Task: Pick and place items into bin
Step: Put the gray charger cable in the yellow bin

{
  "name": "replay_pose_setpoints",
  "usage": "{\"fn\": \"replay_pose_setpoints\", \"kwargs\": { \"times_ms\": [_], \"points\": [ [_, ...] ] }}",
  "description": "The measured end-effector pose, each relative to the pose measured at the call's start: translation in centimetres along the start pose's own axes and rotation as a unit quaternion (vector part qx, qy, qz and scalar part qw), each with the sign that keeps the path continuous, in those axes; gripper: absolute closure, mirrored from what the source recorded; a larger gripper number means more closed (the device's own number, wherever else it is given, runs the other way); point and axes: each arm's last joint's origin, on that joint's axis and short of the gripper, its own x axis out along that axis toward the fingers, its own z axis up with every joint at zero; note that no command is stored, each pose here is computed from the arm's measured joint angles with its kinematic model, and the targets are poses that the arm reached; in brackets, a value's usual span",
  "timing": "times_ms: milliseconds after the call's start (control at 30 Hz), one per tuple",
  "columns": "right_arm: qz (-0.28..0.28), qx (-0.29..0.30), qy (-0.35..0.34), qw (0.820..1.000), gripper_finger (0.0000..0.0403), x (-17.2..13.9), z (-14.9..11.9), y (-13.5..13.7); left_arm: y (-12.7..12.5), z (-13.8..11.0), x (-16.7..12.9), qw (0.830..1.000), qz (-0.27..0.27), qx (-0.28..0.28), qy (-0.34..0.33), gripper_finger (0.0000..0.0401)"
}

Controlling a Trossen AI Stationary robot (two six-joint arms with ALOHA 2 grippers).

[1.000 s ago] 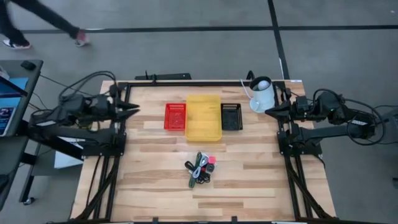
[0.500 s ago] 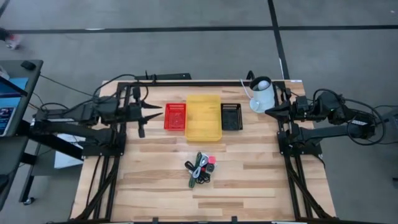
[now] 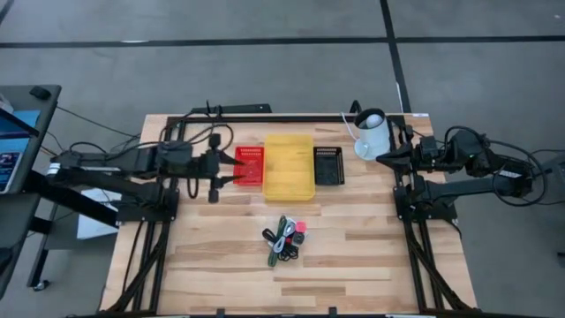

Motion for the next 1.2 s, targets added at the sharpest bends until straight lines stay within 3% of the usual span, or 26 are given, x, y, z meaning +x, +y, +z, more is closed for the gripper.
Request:
{"fn": "replay_pose_setpoints", "kwargs": {
  "times_ms": [200, 400, 633, 700, 967, 1200],
  "points": [
    [0.000, 0.000, 0.000, 1.000, 0.0395, 0.0, 0.0, 0.0, -0.7, -0.8, 2.3, 0.998, -0.056, 0.022, 0.033, 0.0248],
    [0.000, 0.000, 0.000, 1.000, 0.0395, 0.0, 0.0, 0.0, -1.1, -0.7, 3.9, 0.990, -0.064, 0.113, 0.049, 0.0248],
    [0.000, 0.000, 0.000, 1.000, 0.0395, 0.0, 0.0, 0.0, -2.9, -0.4, 5.7, 0.948, -0.076, 0.302, 0.062, 0.0248],
    [0.000, 0.000, 0.000, 1.000, 0.0395, 0.0, 0.0, 0.0, -3.6, -0.4, 6.1, 0.937, -0.087, 0.333, 0.064, 0.0248],
    [0.000, 0.000, 0.000, 1.000, 0.0395, 0.0, 0.0, 0.0, -5.3, 0.7, 8.3, 0.925, -0.114, 0.346, 0.111, 0.0248],
    [0.000, 0.000, 0.000, 1.000, 0.0395, 0.0, 0.0, 0.0, -6.4, 1.8, 10.2, 0.900, -0.165, 0.350, 0.199, 0.0248]
  ]
}}
